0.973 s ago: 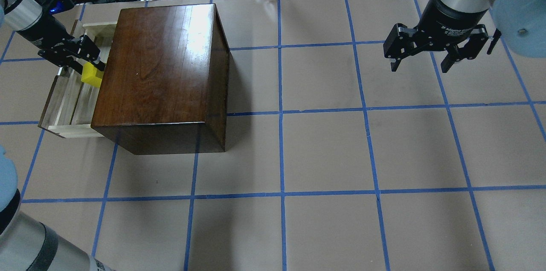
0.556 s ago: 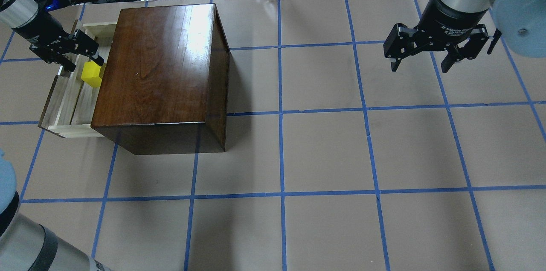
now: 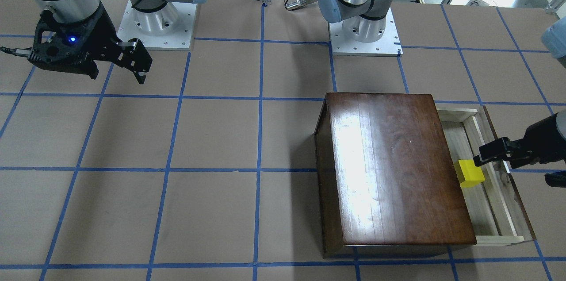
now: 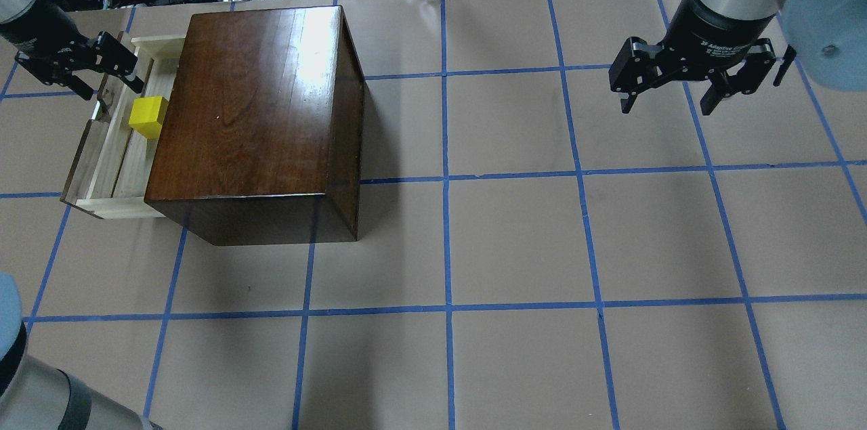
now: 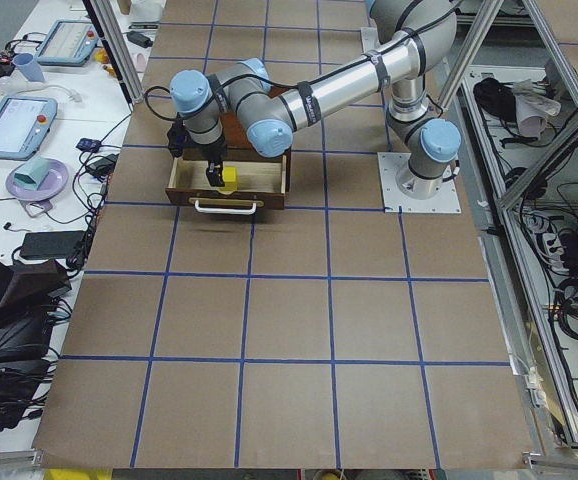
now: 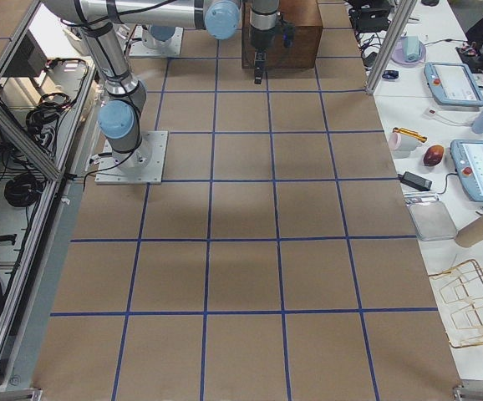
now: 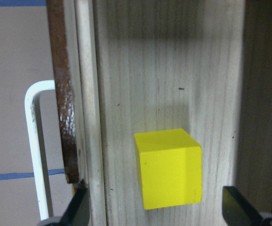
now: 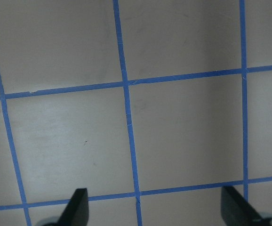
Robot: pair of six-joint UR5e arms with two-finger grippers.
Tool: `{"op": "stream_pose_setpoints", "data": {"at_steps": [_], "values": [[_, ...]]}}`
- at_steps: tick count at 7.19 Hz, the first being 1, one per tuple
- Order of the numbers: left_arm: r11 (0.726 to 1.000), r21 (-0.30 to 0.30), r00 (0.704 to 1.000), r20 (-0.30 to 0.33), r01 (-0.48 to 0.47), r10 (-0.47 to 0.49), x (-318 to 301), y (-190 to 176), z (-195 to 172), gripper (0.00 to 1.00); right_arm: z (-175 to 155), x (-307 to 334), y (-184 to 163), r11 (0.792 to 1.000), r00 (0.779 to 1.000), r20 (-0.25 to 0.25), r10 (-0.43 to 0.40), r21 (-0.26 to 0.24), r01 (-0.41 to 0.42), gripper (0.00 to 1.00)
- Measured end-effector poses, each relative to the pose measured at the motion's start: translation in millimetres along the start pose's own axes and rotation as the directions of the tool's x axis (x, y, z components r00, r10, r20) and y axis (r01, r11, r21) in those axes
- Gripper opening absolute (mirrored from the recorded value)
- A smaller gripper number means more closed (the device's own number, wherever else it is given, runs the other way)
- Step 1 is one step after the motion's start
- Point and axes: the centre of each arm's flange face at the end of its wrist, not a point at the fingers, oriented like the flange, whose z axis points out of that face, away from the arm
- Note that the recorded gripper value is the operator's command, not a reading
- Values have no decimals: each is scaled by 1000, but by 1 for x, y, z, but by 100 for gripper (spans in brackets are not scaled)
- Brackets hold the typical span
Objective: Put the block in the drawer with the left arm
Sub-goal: 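Open the left gripper and raise it away from the drawer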
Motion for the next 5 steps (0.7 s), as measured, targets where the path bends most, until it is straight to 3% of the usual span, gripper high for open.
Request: {"op": "stream_pose_setpoints", "data": {"at_steps": [2, 5], "values": [[1000, 12, 998, 57, 3, -4, 39, 12, -34, 100, 0, 0, 0, 1000, 1000, 0, 0, 0, 0, 100], [998, 58, 996, 90, 17, -23, 142, 32, -69, 100, 0, 0, 0, 1000, 1000, 0, 0, -1, 0, 100]]}}
